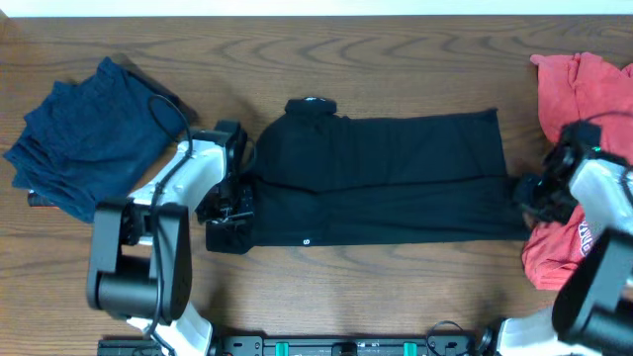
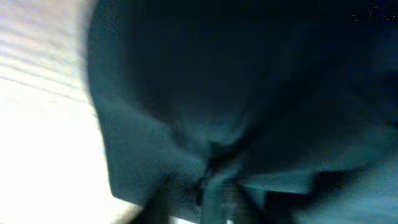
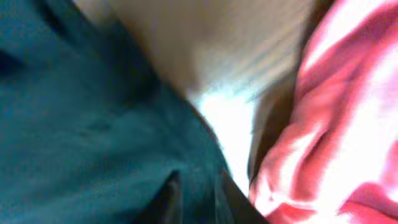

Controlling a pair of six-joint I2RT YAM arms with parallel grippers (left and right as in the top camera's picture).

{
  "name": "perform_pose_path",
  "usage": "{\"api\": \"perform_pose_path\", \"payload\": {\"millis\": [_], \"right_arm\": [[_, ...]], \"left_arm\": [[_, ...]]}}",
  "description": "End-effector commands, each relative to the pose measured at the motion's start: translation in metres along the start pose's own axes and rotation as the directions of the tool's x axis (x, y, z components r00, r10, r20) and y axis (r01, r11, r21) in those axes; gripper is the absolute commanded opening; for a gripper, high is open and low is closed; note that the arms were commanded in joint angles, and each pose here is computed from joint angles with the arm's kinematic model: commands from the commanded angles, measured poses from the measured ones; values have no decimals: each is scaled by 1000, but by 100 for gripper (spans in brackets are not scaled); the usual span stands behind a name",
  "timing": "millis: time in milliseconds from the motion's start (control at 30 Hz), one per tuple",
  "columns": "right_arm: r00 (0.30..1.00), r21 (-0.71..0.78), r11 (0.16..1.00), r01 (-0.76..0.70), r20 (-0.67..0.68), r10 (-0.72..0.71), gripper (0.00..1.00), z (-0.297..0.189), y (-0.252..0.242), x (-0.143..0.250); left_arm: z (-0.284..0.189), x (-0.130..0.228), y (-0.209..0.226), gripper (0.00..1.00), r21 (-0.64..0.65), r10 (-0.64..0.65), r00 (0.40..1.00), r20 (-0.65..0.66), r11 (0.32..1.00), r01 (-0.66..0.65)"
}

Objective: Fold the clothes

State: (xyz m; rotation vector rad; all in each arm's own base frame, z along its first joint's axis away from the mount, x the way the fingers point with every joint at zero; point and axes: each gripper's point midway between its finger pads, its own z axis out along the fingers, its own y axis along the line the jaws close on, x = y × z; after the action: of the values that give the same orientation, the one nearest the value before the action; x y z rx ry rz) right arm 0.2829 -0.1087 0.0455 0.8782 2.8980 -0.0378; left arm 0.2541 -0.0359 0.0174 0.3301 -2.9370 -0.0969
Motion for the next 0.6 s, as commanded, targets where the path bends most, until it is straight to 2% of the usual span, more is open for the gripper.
{"api": "perform_pose_path", "payload": {"millis": [0, 67, 167, 300, 567], "right_arm": [[983, -107, 994, 38, 182, -18, 53, -58, 18, -32], [969, -154, 984, 88, 241, -49, 56, -78, 27, -37], [954, -193, 973, 125, 293, -65, 56, -98, 34, -37], [952, -211, 965, 159, 290, -93, 56, -105, 38, -27], [963, -208, 966, 156, 251, -101, 58, -102, 38, -17]], "left_arm": [[-63, -46, -10, 98, 79, -20, 963, 268, 997, -2], [-93, -73, -21, 98, 129, -3, 910, 414, 990, -55], [-132, -109, -56, 99, 229, 46, 798, 601, 947, -227], [-146, -149, -90, 98, 309, 17, 703, 711, 891, -333], [-106, -192, -143, 98, 423, 27, 694, 719, 776, -468]]}}
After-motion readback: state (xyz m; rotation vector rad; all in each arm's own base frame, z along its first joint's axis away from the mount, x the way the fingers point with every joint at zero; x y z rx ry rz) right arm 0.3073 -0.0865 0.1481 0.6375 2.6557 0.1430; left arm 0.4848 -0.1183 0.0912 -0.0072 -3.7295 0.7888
